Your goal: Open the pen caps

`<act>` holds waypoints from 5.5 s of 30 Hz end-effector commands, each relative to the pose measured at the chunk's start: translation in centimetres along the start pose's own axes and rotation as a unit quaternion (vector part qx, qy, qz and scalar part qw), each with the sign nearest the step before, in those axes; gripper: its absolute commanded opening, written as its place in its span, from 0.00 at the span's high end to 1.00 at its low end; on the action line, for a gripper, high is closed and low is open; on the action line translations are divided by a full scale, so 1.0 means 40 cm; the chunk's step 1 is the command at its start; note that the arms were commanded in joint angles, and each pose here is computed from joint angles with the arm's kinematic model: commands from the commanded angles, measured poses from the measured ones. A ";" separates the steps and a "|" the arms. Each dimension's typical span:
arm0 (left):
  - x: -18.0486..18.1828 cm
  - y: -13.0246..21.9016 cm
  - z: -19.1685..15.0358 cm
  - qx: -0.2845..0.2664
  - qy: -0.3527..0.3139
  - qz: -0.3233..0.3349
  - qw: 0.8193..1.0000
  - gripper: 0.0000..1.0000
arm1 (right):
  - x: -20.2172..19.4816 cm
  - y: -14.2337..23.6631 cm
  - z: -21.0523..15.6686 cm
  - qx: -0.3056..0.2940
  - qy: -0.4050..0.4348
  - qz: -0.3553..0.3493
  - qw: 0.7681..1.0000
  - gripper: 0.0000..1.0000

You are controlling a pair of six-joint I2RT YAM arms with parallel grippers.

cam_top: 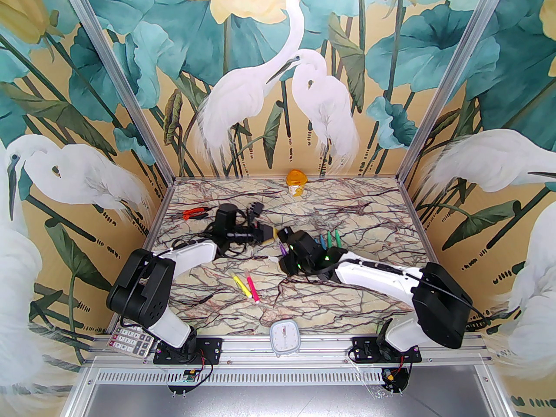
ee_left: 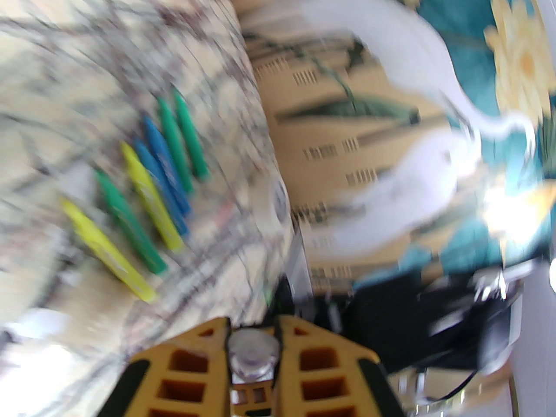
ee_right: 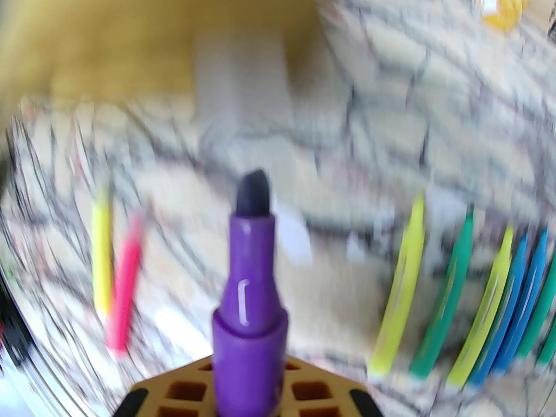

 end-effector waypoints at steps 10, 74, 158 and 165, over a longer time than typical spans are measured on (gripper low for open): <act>0.106 0.031 0.038 -0.009 0.019 0.120 0.993 1.00 | -0.031 0.006 -0.011 -0.011 -0.009 -0.032 0.999 0.99; 0.344 0.025 -0.120 0.200 -0.045 0.454 0.867 0.70 | -0.162 -0.098 0.064 -0.022 -0.061 -0.184 0.981 0.66; 0.314 0.413 -0.017 -0.146 -0.053 0.512 0.845 0.19 | 0.197 -0.296 -0.077 0.229 0.064 -0.119 0.964 0.73; 0.314 0.420 -0.017 -0.143 -0.051 0.520 0.841 0.19 | 0.172 -0.280 -0.075 0.213 0.066 -0.131 0.966 0.80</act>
Point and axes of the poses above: each hand's point on the last joint's axis, 136 mm out from that joint toward the fingers, its own y axis back along the fingers, its own x axis along the line the jaws close on, z = x × y, the point moved 1 cm from there along y, back along the fingers, and after that the axes turned 5 degrees about -y, right-handed, at the moved point
